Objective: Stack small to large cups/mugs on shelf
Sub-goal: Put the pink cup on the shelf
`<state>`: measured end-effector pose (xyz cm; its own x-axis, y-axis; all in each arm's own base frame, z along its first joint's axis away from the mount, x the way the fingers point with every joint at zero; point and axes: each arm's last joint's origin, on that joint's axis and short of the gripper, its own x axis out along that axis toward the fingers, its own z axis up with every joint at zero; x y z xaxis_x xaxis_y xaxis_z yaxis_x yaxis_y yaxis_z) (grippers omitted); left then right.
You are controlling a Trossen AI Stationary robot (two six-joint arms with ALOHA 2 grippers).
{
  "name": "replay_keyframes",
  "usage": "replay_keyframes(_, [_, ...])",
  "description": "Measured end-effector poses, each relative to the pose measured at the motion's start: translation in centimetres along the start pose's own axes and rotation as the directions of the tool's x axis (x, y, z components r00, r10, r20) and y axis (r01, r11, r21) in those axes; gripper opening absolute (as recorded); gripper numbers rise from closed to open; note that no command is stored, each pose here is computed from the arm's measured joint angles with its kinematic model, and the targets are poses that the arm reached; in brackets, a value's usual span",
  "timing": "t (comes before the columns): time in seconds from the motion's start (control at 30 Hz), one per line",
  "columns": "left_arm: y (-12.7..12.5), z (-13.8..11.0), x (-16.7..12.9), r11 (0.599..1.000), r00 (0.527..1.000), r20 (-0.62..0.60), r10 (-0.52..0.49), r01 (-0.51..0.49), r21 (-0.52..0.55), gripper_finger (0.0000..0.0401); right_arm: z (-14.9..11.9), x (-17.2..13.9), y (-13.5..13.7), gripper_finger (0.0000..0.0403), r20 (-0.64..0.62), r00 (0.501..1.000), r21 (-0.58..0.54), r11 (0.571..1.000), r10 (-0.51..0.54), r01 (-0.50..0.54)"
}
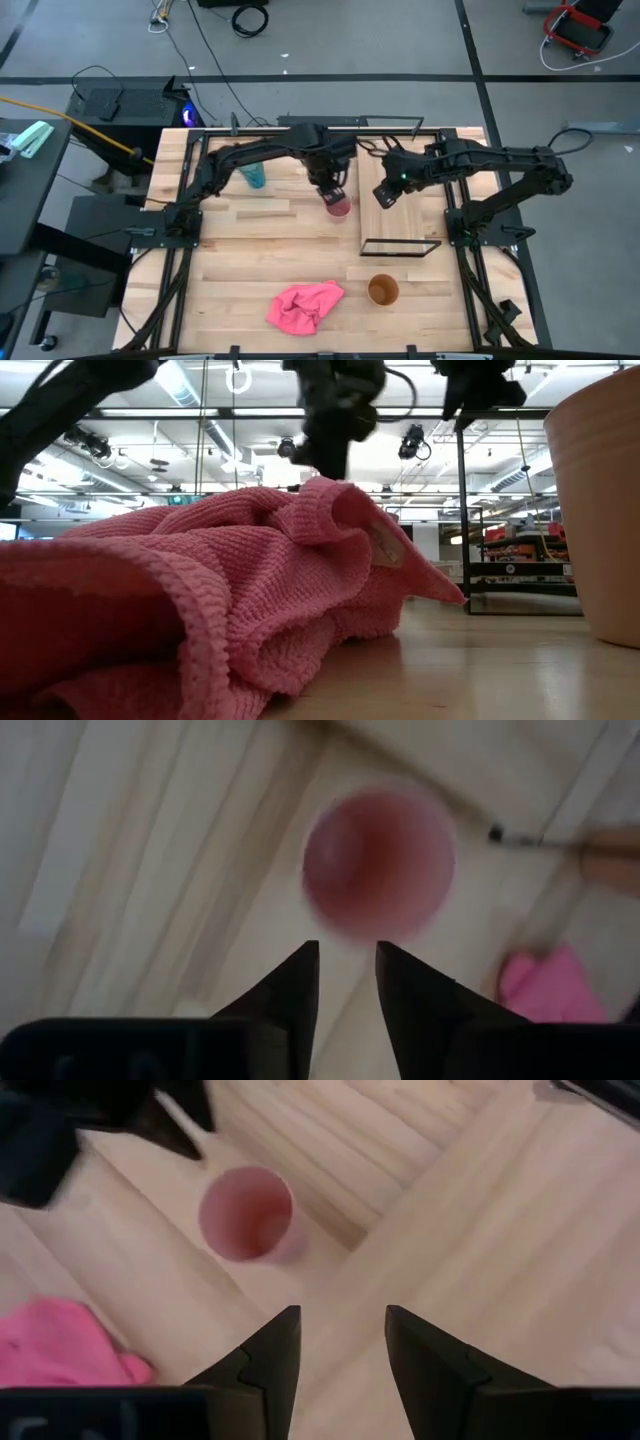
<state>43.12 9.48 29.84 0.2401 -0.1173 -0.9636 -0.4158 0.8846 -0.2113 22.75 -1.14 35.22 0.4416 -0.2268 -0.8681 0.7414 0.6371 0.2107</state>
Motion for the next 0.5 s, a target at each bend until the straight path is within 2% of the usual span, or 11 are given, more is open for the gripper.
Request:
replay_keyframes(0.1, [0.4, -1.7, -2.0, 0.999, 0.995, -0.087, 0.041, -0.043, -0.020, 0.0116, 0.9, 0.4, -0.2, 0.0154, 0.010, 1.000, 0.037, 0.999, 0.019, -0.019])
replay_keyframes(0.17, [0.1, -2.1, -3.2, 0.999, 0.998, -0.039, 0.046, -0.046, -0.012, 0.0117, 1.5, 1.0, -0.4, 0.0154, 0.003, 1.000, 0.037, 0.999, 0.022, -0.022])
replay_keyframes(0.3, [-0.9, -4.2, -7.7, 0.998, 0.995, 0.074, 0.066, -0.066, 0.000, 0.0111, 2.5, 2.2, -0.4, 0.0154, -0.026, 0.998, 0.032, 0.998, 0.049, -0.048])
replay_keyframes(0.4, [-1.1, -6.1, -10.4, 0.987, 0.975, 0.154, 0.158, -0.158, -0.009, 0.0106, 3.4, 3.5, -0.2, 0.0154, -0.041, 0.996, 0.027, 0.997, 0.079, -0.078])
replay_keyframes(0.5, [-0.7, -8.6, -13.6, 0.971, 0.940, 0.246, 0.238, -0.228, -0.069, 0.0101, 4.2, 5.0, 0.1, 0.0154, -0.066, 0.992, 0.021, 0.995, 0.103, -0.102])
